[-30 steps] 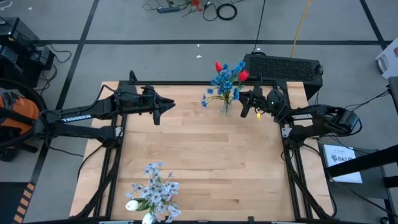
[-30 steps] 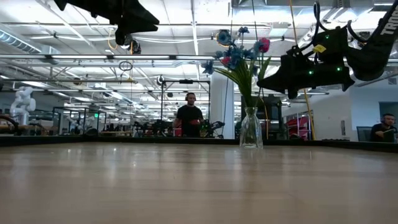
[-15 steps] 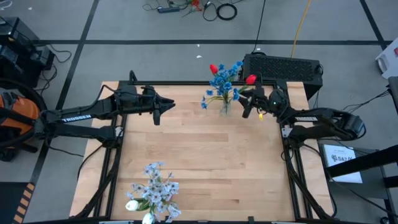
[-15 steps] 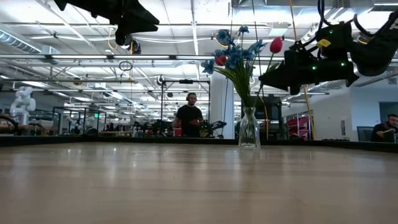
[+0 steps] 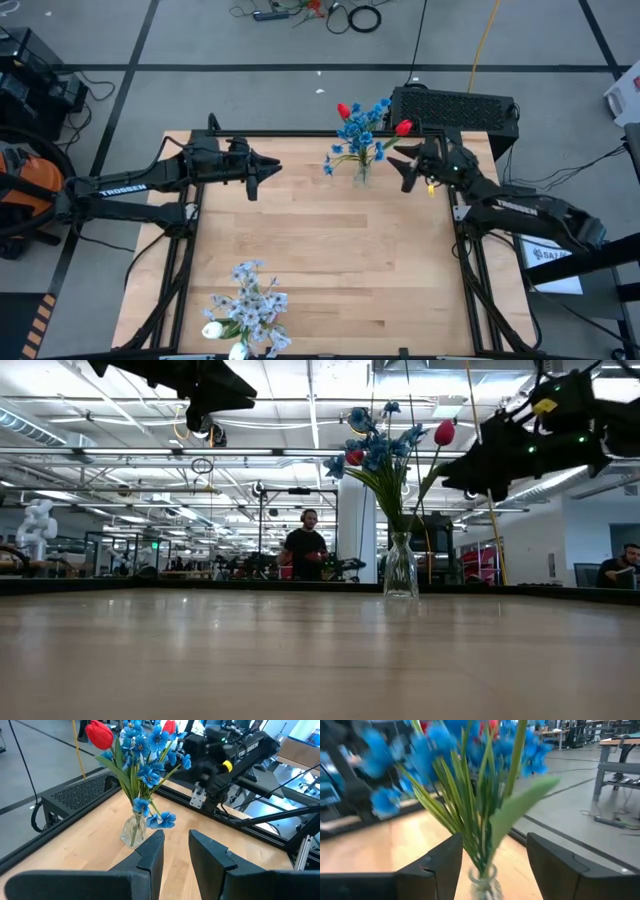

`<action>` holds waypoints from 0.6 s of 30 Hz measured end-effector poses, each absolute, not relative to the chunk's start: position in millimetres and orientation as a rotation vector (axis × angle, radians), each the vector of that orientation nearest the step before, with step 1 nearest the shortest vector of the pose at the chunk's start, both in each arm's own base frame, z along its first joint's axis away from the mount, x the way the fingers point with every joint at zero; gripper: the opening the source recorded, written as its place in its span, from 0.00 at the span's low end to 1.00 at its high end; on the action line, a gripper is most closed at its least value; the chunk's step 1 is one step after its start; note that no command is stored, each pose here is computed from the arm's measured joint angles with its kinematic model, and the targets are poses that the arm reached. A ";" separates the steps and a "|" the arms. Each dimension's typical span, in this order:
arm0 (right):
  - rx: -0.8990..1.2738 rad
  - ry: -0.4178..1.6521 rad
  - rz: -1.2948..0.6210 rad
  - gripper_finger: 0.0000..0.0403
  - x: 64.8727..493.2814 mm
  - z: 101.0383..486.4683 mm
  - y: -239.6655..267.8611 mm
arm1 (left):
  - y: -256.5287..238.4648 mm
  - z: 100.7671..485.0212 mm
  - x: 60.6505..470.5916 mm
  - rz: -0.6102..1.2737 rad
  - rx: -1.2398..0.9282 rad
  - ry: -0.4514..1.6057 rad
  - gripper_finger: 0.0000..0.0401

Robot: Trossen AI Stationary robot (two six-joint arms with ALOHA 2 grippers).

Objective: Sort flowers into vase by color
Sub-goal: Return to Home Position

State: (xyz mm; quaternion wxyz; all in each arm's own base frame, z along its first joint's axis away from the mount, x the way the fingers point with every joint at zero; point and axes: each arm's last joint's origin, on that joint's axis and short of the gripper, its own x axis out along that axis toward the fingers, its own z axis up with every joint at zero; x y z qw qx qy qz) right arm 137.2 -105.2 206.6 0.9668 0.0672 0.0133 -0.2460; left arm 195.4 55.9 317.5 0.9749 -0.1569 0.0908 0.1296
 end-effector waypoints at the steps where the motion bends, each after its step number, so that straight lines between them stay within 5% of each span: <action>1: 0.154 0.007 -0.491 0.53 135.2 209.8 -102.2 | 55.9 317.3 195.4 0.262 -0.317 0.185 0.24; 8: 0.183 -0.042 -0.320 0.45 134.2 223.4 -72.2 | 57.6 311.1 192.7 0.272 -0.063 0.284 0.24; 14: 0.209 0.176 -0.309 0.17 150.4 233.0 -46.3 | 55.5 284.2 186.0 0.254 -0.012 0.483 0.24; 18: 0.147 0.191 -0.240 0.02 163.4 249.3 -29.1 | 53.8 255.5 181.8 0.262 -0.020 0.387 0.24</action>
